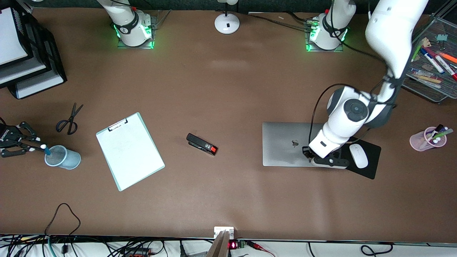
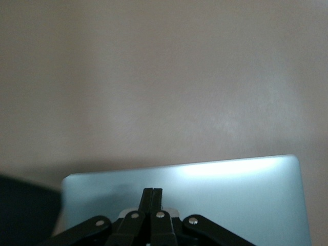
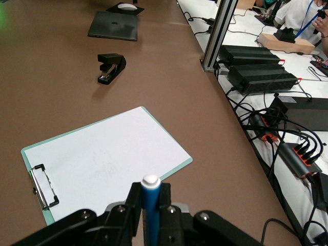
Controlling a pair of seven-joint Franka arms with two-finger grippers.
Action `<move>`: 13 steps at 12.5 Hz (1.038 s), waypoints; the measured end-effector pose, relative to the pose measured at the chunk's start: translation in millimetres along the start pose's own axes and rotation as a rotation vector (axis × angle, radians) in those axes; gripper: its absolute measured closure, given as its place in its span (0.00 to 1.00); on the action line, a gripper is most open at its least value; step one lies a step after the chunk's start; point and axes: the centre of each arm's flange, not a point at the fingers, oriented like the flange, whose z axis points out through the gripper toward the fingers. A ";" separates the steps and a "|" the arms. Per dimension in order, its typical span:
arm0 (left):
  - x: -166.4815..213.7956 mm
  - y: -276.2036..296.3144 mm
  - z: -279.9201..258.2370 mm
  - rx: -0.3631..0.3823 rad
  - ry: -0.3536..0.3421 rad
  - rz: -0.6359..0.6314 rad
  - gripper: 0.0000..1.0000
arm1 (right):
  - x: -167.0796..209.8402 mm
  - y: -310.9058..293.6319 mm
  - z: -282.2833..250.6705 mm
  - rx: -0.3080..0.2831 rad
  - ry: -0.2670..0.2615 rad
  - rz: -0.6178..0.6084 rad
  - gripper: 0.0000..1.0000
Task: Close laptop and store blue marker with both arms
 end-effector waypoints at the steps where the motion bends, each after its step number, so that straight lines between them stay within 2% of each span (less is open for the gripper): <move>1: 2.4 0.3 -25.1 0.029 -0.045 0.015 0.99 | -5.7 -1.3 3.9 0.005 0.003 -0.004 0.82; 4: 5.0 3.0 -95.3 0.101 -0.171 0.023 0.99 | -23.9 -5.7 17.0 0.019 0.013 -0.021 0.82; 7: 1.5 11.7 -138.2 0.134 -0.271 0.033 0.96 | -30.8 -6.5 19.1 0.014 0.008 -0.033 0.82; 9: 2.2 8.4 -160.5 0.128 -0.323 0.060 0.80 | -37.6 -6.7 18.2 0.000 -0.006 -0.042 0.82; 10: 4.6 4.2 -169.9 0.110 -0.326 0.069 0.67 | -42.4 -7.2 17.7 -0.007 -0.013 -0.044 0.82; 13: 9.7 -18.8 -194.7 0.071 -0.303 0.053 0.37 | -55.5 -10.8 22.2 -0.005 -0.012 -0.038 0.82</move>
